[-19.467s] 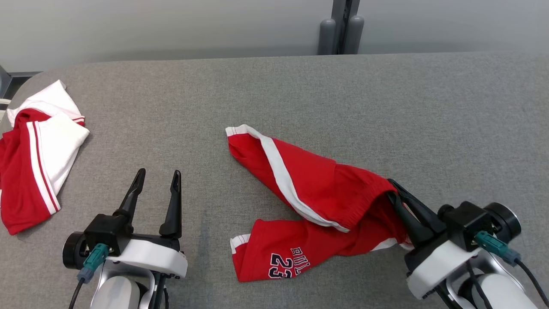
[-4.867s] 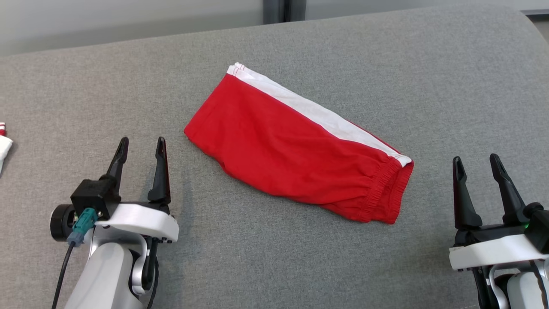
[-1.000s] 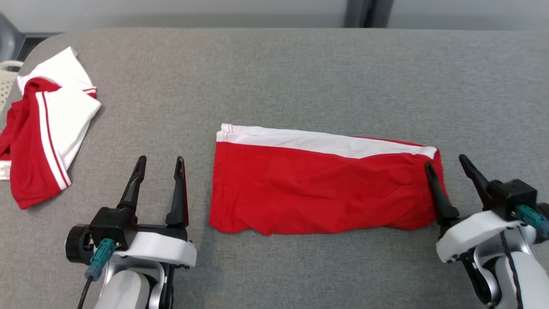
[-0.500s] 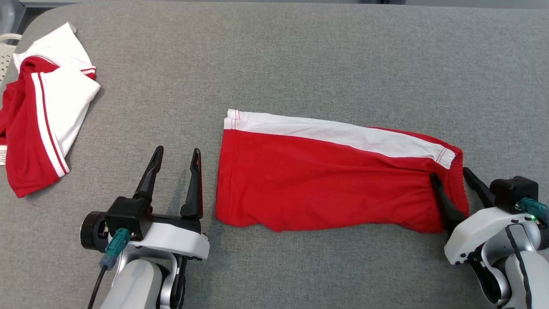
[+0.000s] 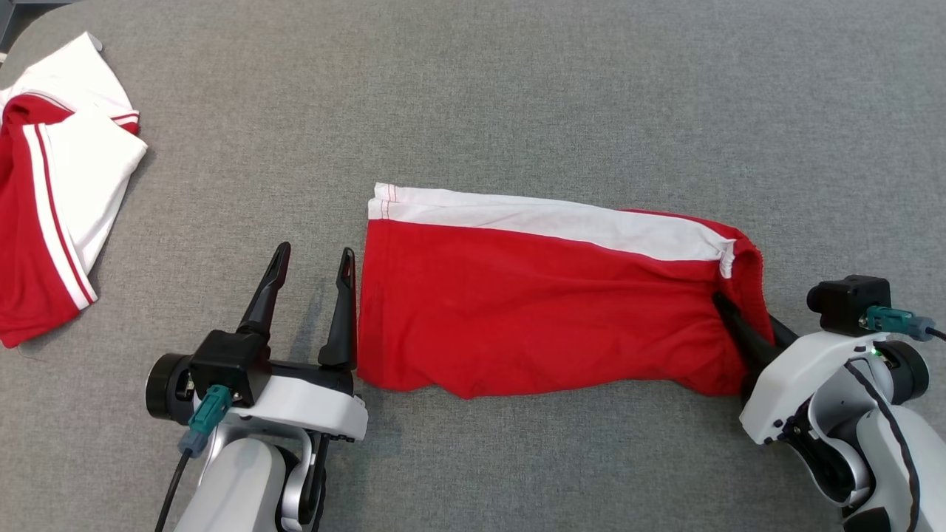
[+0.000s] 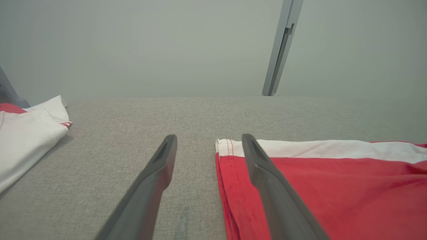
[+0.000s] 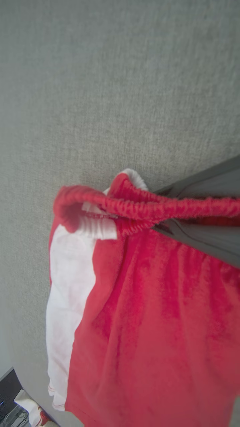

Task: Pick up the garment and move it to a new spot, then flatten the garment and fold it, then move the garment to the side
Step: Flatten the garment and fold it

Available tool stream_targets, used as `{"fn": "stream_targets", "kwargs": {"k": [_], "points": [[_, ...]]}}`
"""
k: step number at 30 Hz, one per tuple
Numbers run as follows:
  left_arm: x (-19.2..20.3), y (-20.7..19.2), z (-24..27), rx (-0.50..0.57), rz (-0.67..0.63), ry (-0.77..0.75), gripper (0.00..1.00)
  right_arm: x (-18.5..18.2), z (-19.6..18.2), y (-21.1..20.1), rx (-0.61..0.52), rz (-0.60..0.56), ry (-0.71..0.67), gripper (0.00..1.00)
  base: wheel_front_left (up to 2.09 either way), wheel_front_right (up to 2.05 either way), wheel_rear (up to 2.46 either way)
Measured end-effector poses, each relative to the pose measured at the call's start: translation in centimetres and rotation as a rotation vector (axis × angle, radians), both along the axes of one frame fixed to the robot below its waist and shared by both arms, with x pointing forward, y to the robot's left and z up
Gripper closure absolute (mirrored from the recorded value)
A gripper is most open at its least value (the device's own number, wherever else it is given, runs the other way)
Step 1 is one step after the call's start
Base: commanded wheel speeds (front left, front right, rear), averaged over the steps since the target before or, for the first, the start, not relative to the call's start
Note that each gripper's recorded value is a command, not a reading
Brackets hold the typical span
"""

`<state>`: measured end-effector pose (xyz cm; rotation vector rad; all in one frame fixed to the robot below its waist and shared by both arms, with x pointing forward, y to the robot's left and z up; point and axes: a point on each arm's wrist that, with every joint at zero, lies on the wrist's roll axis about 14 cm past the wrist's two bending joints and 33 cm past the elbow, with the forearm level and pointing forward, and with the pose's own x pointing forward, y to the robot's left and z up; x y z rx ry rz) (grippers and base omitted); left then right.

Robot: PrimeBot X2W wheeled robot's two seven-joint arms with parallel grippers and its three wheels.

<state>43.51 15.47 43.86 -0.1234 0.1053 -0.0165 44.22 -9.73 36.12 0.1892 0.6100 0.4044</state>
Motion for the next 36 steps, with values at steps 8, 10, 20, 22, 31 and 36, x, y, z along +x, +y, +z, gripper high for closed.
{"fn": "stream_targets", "kwargs": {"k": [8, 10, 20, 22, 31, 36], "points": [[0.2, -0.4, 0.4, -0.002, -0.01, -0.013, 0.0, -0.2, 1.0, -0.7, 0.054, -0.006, 0.002, 1.0, 0.0, 0.0, 0.0], [0.2, -0.5, 0.5, -0.003, -0.014, -0.014, 0.0, -0.6, 1.2, -1.5, 0.052, -0.012, 0.001, 1.0, 0.0, 0.0, 0.0], [0.3, -1.2, 1.1, -0.01, -0.032, -0.032, 0.0, -1.0, 2.3, -7.3, -0.013, -0.083, -0.023, 1.0, 0.0, 0.0, 0.0], [0.4, -1.3, 1.2, -0.011, -0.034, -0.034, 0.0, -1.0, 2.6, -7.4, 0.004, -0.089, -0.025, 1.0, 0.0, 0.0, 0.0], [0.5, -1.7, 1.5, -0.011, -0.047, -0.044, 0.0, -0.9, 7.6, -2.7, 0.389, -0.086, 0.024, 1.0, 0.0, 0.0, 0.0], [0.3, -2.0, 1.6, -0.014, -0.057, -0.046, 0.0, -0.5, 11.2, 0.2, 0.626, -0.056, 0.047, 1.0, 0.0, 0.0, 0.0]]}}
